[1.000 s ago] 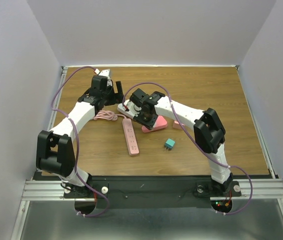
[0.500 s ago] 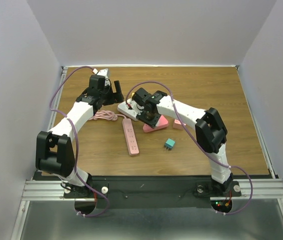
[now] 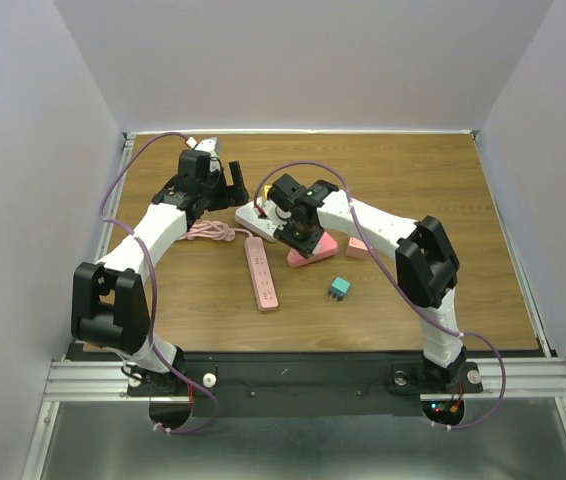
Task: Insert the plug
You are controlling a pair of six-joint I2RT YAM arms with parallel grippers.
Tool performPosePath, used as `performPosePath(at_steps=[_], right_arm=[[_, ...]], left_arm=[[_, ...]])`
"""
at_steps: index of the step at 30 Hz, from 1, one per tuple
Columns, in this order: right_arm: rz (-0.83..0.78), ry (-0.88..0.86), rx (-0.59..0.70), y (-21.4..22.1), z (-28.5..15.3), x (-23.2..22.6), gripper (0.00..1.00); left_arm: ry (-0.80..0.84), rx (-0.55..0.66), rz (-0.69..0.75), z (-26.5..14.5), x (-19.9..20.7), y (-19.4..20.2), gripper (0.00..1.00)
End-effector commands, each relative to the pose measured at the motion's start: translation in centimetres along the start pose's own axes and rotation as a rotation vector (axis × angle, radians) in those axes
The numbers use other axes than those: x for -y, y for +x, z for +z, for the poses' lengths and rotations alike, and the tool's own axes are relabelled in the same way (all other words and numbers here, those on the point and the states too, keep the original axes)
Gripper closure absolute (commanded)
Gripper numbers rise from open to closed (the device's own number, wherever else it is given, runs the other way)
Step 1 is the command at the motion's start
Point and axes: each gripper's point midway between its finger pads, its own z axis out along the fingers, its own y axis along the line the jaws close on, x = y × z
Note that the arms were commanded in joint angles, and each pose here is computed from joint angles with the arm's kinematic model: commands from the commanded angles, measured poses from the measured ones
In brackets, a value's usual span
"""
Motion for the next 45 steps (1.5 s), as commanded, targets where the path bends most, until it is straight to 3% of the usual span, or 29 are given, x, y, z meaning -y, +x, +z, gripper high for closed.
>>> performPosePath(at_steps=[1, 20, 35, 45], right_arm=[[0.020, -0.014, 0.081, -1.2, -3.2, 0.1, 1.00], [0.019, -0.021, 0.015, 0.8, -1.6, -0.4, 1.00], [0.013, 0.024, -0.010, 0.3, -0.3, 0.5, 1.00], [-0.001, -0.039, 0.004, -0.2, 0.1, -0.5, 1.00]], left_arm=[[0.032, 0.054, 0.003, -0.9, 0.6, -1.6, 0.01], [0.034, 0.057, 0.011, -1.2, 0.7, -1.7, 0.01], [0.035, 0.055, 0.016, -1.2, 0.7, -1.6, 0.01], [0.039, 0.053, 0.019, -1.3, 0.7, -1.6, 0.01]])
